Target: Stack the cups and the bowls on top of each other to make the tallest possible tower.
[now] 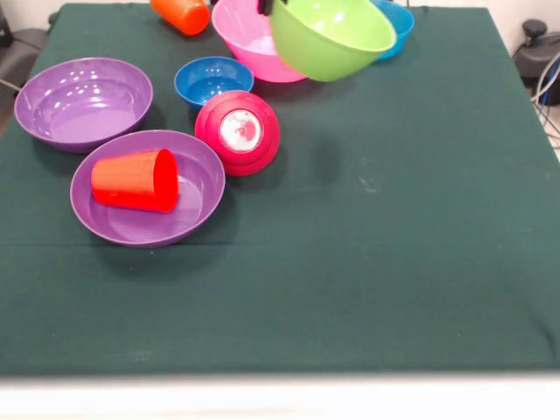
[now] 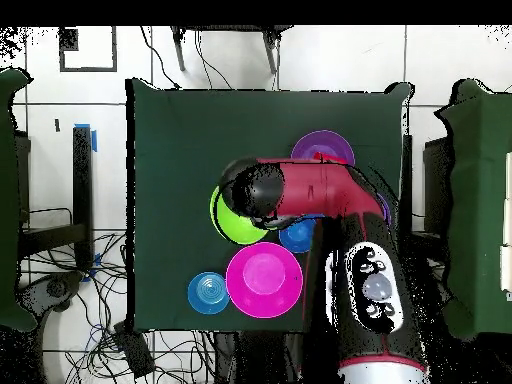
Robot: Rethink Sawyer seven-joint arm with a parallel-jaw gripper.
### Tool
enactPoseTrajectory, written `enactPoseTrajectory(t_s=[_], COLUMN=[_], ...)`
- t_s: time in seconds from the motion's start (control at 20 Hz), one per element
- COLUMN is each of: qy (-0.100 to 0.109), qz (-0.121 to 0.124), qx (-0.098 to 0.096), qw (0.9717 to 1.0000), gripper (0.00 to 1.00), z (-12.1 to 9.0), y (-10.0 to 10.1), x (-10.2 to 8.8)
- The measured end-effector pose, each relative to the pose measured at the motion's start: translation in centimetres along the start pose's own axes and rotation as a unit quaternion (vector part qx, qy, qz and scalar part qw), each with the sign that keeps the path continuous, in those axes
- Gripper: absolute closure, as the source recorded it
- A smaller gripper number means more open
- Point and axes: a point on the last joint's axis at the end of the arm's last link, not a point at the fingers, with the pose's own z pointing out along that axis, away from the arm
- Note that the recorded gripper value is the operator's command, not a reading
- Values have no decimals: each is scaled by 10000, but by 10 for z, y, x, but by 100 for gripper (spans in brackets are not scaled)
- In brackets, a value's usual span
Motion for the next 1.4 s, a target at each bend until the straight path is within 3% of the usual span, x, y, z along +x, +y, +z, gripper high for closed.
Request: enactPoseTrajectory(t_s=[0.2,0.55,1.2,1.25,1.4], qy=[64,295,462,478,484], qz=[63,54,-53,-60,-63], qx=[-10,-80,-196,-208,-215], qw=[10000,9995,9987,9986,9986], gripper=[100,100,100,0,0], z=[18,35,35,35,36], y=[-8,-9,16,17,18], x=[27,56,77,79,79])
